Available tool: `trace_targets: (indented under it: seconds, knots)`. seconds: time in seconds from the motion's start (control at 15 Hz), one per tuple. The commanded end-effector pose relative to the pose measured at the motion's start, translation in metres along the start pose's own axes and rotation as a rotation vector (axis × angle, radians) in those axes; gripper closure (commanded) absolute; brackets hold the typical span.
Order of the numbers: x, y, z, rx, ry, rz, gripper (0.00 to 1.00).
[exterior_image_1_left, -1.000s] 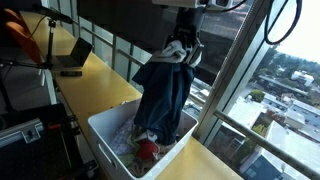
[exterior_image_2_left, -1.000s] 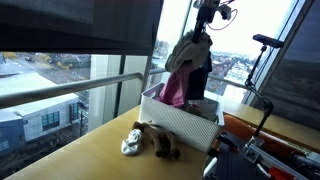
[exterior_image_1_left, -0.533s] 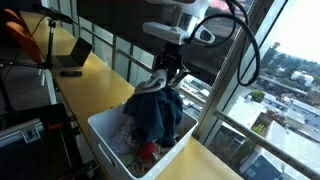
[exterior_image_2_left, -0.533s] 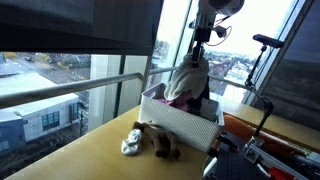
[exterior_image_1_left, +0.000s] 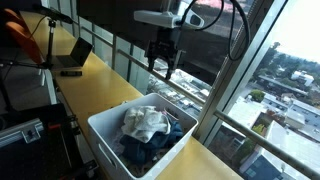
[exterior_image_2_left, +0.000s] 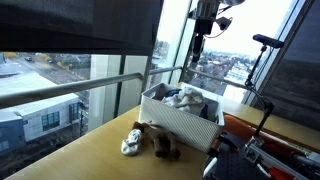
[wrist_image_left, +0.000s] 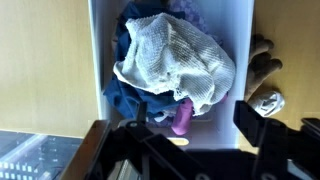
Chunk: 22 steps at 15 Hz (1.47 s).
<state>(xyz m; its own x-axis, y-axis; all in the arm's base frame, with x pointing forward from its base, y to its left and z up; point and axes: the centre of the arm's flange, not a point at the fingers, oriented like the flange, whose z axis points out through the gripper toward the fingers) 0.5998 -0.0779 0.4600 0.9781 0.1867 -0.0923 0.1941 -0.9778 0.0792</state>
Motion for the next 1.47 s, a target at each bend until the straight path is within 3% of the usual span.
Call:
trace_targets:
  seconds: [0.0, 0.2, 0.53, 0.6, 0.8, 1.0, 1.4]
  knots:
    - [-0.015, -0.058, 0.003, -0.064, 0.046, -0.144, 0.00]
    - [-0.015, -0.107, 0.029, -0.092, 0.009, -0.322, 0.00]
    - [-0.019, -0.161, 0.047, -0.137, -0.071, -0.583, 0.00]
    - [-0.011, -0.150, 0.052, -0.098, -0.075, -0.491, 0.00]
    - [-0.011, -0.165, 0.054, -0.112, -0.084, -0.552, 0.00]
    - [-0.012, -0.158, 0.058, -0.106, -0.088, -0.569, 0.00]
    - [0.009, -0.181, 0.070, -0.158, 0.020, -0.871, 0.00]
